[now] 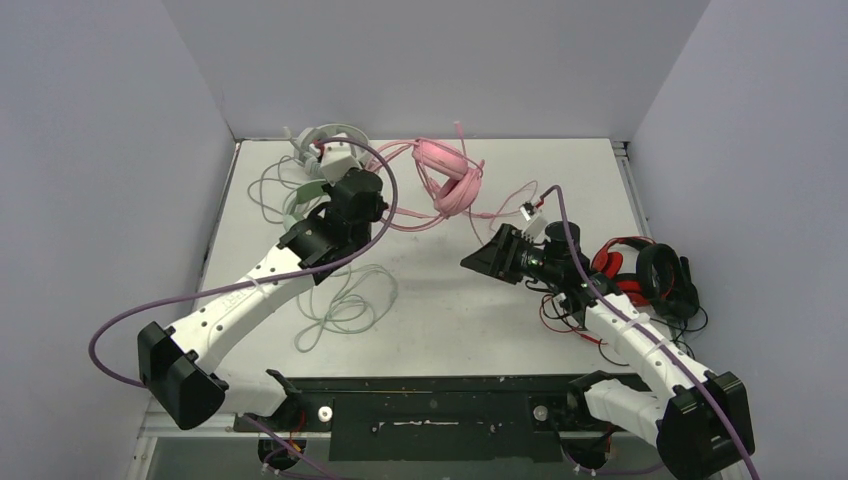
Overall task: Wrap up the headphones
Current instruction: Wrap the headphones cable around the headphones.
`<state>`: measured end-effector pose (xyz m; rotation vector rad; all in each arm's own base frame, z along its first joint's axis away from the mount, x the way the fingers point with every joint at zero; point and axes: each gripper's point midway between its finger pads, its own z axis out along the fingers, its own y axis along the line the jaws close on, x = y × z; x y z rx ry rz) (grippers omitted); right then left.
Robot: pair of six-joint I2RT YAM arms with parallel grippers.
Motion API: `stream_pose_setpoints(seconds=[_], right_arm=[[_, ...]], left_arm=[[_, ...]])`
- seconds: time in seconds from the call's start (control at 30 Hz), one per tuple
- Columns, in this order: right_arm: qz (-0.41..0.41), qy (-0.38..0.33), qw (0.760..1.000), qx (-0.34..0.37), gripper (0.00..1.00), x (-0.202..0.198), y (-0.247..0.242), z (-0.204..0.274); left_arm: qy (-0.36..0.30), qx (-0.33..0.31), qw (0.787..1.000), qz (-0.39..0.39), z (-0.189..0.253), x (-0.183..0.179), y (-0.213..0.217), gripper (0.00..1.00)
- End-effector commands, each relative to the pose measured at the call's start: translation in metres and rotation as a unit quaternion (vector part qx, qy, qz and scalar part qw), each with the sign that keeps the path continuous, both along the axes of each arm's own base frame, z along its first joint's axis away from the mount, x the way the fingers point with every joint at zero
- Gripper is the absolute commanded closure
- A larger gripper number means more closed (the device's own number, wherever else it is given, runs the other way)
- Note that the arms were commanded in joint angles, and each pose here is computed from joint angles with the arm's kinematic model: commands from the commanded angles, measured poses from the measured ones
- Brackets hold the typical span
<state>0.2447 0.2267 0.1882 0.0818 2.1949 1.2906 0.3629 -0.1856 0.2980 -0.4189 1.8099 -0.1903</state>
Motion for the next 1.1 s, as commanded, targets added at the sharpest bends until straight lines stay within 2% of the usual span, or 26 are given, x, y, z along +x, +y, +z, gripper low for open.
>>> stream_pose_setpoints(seconds=[0.0, 0.1, 0.2, 0.37, 0.57, 0.77, 0.93, 1.07], right_arm=[[0.03, -0.131, 0.991, -0.025, 0.39, 0.004, -0.002, 0.027], [0.04, -0.208, 0.976, -0.051, 0.38, 0.001, -0.009, 0.042], [0.007, -0.268, 0.959, -0.094, 0.36, 0.011, -0.024, 0.049], [-0.004, -0.37, 0.923, -0.111, 0.26, 0.022, -0.028, 0.054], [0.021, -0.415, 0.901, -0.123, 0.22, 0.043, -0.016, 0.034], [0.035, -0.453, 0.88, -0.136, 0.29, 0.063, 0.001, 0.009], [0.067, -0.466, 0.874, -0.122, 0.3, 0.071, 0.023, -0.01], [0.074, -0.465, 0.871, -0.139, 0.32, 0.085, 0.029, -0.031]], left_arm=[[-0.071, -0.074, 0.994, -0.025, 0.061, 0.001, 0.002, 1.0], [-0.063, -0.063, 0.996, -0.029, 0.066, -0.001, 0.008, 1.0], [-0.063, -0.051, 0.996, -0.026, 0.069, -0.004, 0.017, 1.0], [-0.066, -0.052, 0.996, -0.03, 0.077, -0.008, 0.025, 1.0], [-0.069, -0.061, 0.994, -0.051, 0.087, -0.014, 0.022, 1.0], [-0.07, -0.069, 0.993, -0.06, 0.093, -0.018, 0.021, 1.0], [-0.069, -0.078, 0.992, -0.07, 0.095, -0.017, 0.017, 1.0], [-0.069, -0.088, 0.991, -0.077, 0.098, -0.016, 0.014, 1.0]])
